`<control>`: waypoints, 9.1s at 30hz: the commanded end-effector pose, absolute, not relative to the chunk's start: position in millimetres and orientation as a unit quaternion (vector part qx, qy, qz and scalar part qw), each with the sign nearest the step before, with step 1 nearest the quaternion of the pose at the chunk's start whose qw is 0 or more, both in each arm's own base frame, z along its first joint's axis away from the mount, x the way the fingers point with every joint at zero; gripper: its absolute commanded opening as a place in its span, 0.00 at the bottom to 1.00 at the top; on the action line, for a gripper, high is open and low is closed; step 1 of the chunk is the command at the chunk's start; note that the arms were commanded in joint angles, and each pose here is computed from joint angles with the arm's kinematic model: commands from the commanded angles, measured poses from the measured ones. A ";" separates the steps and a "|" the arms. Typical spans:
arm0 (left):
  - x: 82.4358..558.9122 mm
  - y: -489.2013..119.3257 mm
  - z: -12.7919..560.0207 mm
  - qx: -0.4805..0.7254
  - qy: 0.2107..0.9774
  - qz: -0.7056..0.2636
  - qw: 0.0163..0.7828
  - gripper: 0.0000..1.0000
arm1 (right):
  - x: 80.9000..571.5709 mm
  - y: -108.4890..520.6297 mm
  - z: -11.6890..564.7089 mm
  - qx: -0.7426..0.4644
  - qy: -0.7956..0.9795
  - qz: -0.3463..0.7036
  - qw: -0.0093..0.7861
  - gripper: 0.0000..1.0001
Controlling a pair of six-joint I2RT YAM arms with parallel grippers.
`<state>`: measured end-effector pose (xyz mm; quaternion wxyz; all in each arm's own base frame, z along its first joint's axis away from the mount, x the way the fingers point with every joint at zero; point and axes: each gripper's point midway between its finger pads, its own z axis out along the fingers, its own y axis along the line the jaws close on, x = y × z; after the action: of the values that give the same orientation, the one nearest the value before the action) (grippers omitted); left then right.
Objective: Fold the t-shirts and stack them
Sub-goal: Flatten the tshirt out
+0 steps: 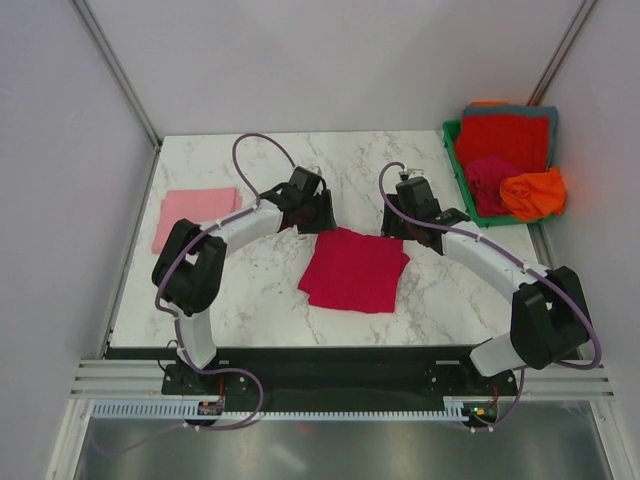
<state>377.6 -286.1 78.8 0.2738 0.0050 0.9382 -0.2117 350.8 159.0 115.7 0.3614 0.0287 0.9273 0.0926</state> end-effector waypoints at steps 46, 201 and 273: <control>363.5 -216.3 385.8 -0.047 0.803 -0.390 0.447 0.02 | 354.5 75.4 155.3 0.156 0.880 0.056 0.446 0.53; 357.4 -334.3 141.6 0.106 0.837 -0.372 0.389 0.88 | 238.4 -13.8 285.9 0.354 0.729 0.033 0.585 0.00; 297.2 -201.3 211.8 -0.059 0.796 -0.198 0.568 1.00 | 293.7 7.5 190.0 0.314 0.831 0.057 0.456 0.00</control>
<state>274.1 -215.8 172.0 0.5147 0.0127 0.8300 -0.2145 287.8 10.7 186.1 0.4419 0.3106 0.8396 0.0578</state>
